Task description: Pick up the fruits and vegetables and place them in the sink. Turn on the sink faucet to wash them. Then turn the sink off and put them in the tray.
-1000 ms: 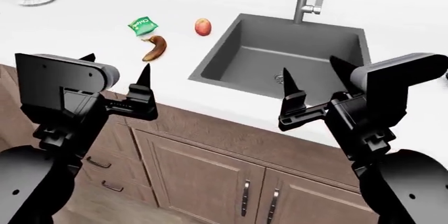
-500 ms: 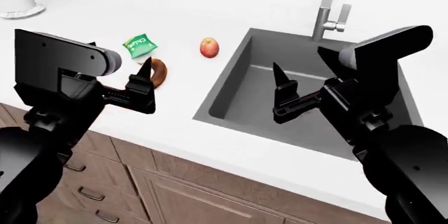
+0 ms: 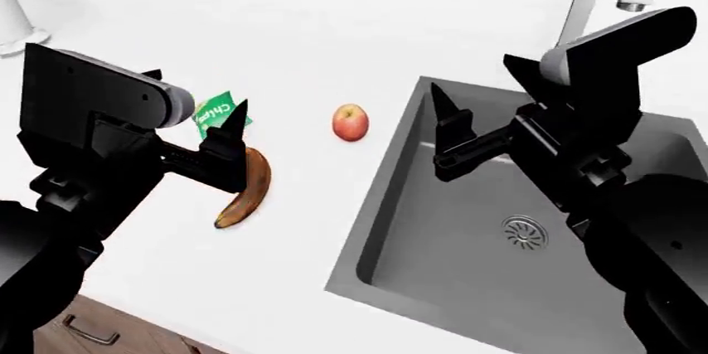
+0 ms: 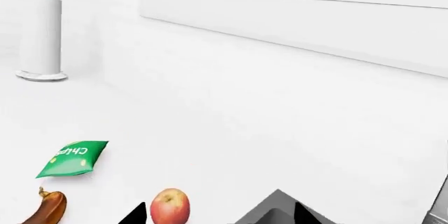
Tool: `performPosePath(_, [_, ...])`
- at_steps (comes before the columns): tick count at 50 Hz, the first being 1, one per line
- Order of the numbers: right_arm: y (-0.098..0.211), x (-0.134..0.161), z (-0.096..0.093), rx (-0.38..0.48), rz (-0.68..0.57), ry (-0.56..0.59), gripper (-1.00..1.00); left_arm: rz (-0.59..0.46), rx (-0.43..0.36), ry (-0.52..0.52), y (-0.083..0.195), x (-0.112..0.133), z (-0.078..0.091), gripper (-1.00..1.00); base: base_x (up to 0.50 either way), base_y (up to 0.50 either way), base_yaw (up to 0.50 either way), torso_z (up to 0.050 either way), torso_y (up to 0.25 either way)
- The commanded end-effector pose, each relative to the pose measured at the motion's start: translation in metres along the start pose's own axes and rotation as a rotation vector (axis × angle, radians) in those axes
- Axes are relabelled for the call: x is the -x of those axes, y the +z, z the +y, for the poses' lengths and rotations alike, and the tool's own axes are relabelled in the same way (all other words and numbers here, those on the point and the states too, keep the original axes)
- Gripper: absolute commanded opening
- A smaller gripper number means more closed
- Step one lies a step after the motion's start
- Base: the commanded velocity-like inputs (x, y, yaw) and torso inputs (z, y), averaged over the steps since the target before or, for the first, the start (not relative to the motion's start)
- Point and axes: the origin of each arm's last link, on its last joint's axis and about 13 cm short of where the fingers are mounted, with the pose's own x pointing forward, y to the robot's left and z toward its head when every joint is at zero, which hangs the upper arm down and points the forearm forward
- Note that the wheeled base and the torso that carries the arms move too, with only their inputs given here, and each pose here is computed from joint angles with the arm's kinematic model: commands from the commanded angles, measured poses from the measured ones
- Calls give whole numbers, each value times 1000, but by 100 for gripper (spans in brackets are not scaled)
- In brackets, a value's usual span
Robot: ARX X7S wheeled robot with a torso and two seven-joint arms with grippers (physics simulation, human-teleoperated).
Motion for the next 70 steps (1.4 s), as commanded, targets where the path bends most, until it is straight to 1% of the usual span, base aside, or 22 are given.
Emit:
performPosePath(1, [2,1,-1,11,5,4,100,2,-5,-16,0,3,0,100,396,346,0,0,0])
performPosePath(9, [3,2,-2,9,10,-17,100,3,-13,-25,-3,8,-4,100,274,165,0,0,3])
performPosePath(15, [4,3,-2,11,7,-21,100,23,-9,-79,-11,11,-15,100,0,0,0,0,0])
performPosePath(17, [3,2,-2,15,9,-20,100,38,-14,-99,-15,11,-18,100,0,0,0,0,0])
performPosePath(22, [2,2,-2,21,13,-19,100,63,9,-125,-21,9,-24,100,0,0,0,0,0])
performPosePath(26, [1,1,-1,24,15,-18,100,112,24,-160,-29,5,-30,100,0,0,0,0,0])
performPosePath(34, [-1,1,-1,29,19,-18,100,173,19,-182,-41,1,-37,100,0,0,0,0,0])
performPosePath(40, [-2,0,-1,29,20,-16,100,215,-11,-178,-53,-2,-39,100,0,0,0,0,0])
performPosePath(46, [-2,0,0,30,21,-16,100,260,-6,-154,-64,-5,-37,100,0,0,0,0,0])
performPosePath(53, [-3,-1,0,30,23,-14,100,296,-7,-143,-69,-6,-37,100,0,0,0,0,0])
performPosePath(64, [-3,-1,0,32,24,-12,100,370,32,-81,-76,-8,-33,100,0,0,0,0,0])
performPosePath(70, [-4,-1,0,30,25,-11,100,407,39,-70,-85,-10,-35,100,0,0,0,0,0])
